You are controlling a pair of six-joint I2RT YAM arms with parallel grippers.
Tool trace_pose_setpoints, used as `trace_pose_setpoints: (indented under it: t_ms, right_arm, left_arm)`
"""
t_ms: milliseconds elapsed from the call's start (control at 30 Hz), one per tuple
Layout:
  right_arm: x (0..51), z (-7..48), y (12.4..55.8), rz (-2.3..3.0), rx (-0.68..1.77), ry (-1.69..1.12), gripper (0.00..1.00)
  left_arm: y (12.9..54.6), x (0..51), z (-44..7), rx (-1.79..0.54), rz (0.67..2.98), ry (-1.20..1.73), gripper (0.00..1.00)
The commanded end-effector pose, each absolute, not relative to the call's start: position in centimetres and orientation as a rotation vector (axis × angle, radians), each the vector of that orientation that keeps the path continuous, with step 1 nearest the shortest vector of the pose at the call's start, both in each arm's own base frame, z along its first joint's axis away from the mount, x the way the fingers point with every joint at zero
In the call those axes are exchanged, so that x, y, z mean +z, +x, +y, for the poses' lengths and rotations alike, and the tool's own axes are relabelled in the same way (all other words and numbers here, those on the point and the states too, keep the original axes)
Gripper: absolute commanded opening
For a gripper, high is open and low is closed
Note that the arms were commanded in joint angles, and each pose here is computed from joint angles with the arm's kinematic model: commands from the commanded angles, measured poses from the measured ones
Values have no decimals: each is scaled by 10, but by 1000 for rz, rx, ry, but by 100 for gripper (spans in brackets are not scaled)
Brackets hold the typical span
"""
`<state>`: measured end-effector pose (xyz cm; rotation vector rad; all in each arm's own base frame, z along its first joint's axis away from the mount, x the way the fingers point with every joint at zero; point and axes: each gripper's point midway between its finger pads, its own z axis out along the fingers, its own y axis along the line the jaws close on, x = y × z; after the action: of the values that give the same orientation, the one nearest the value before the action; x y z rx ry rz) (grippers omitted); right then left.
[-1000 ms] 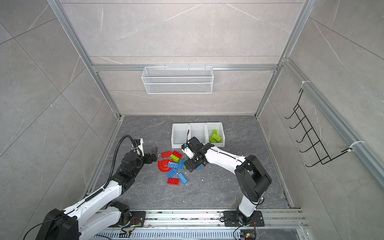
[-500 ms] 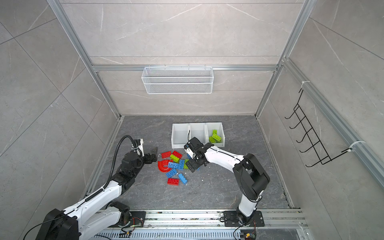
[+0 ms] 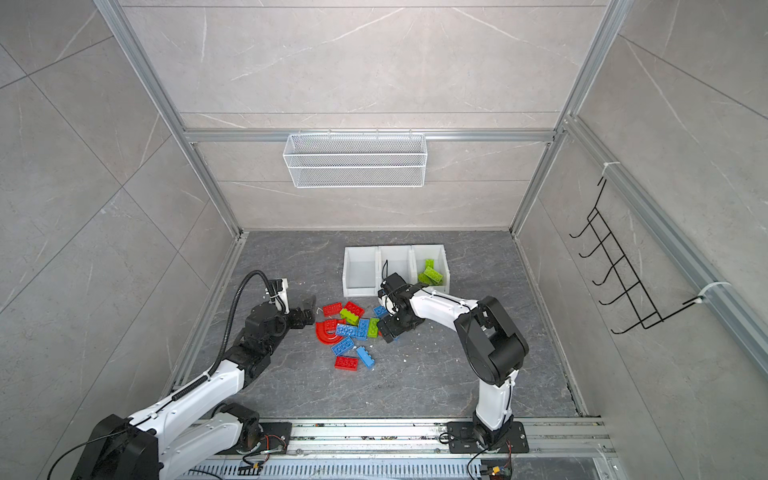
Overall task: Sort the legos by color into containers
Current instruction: 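Move the right gripper back over the brick pile toward a blue brick, then lower the right gripper onto a small blue brick and grasp it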
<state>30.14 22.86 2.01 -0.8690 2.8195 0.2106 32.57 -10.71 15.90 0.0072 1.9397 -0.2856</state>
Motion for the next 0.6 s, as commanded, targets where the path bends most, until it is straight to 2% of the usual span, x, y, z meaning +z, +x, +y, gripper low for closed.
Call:
trace_pose_setpoints:
  t_ms: [0,300,567]
  right_arm:
    - [13,221,307,2868,162,-796,94]
    - [35,179,322,2869,112,-517,87]
    - [33,189,318,2882,199,-501,76]
  left_arm:
    - [332,177,-107,-296,1890,-9,100]
    - [332,177,-106,-287,1889,-12,100]
    - [332,175,-107,-289,1897,-10,100]
